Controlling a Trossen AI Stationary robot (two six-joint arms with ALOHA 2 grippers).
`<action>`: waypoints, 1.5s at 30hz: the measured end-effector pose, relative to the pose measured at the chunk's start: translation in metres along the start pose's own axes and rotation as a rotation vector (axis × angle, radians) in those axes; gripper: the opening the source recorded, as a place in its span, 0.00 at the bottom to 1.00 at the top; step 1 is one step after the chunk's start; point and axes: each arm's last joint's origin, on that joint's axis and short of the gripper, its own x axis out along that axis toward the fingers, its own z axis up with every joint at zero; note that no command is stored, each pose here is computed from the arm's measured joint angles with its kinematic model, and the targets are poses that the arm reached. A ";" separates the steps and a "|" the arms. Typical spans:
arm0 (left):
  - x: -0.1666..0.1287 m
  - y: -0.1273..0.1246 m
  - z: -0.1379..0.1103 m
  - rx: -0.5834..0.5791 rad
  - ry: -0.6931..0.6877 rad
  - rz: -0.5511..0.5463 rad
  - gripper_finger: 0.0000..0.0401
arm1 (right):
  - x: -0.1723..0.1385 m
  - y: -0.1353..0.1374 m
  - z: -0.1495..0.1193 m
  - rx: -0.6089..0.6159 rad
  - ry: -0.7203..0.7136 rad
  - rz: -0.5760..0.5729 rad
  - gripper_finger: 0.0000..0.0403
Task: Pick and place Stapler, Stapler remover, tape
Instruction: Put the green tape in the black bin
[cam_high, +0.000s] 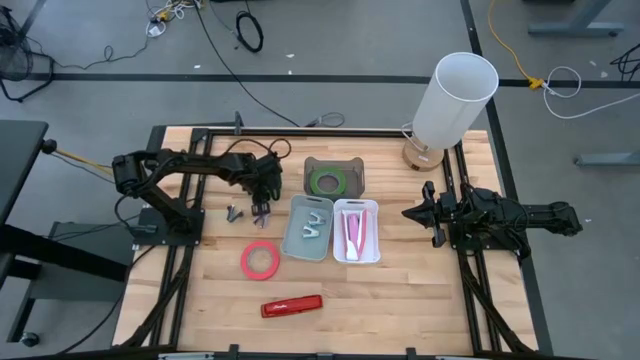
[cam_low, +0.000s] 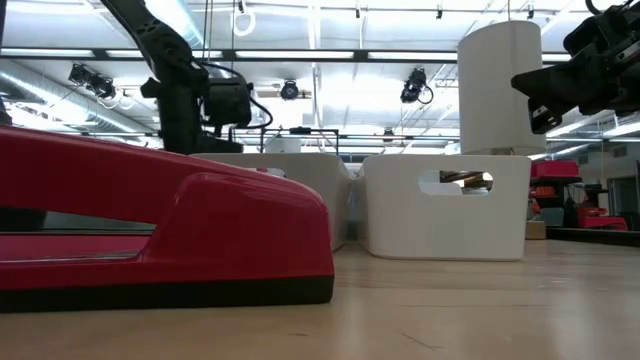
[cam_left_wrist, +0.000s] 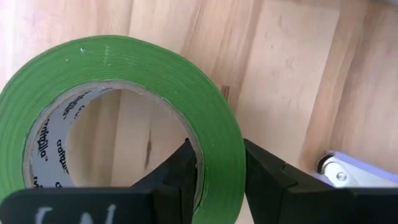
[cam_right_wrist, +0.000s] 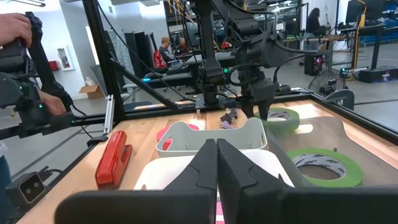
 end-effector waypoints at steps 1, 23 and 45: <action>-0.002 0.001 0.002 0.000 -0.003 0.000 0.28 | 0.000 0.000 0.000 0.000 0.000 0.000 0.01; -0.054 0.015 0.043 0.005 -0.036 0.055 0.28 | 0.000 0.000 0.000 0.000 0.000 0.000 0.01; -0.092 -0.004 0.084 0.235 -0.255 0.092 0.28 | 0.000 0.000 0.000 0.000 0.000 0.000 0.01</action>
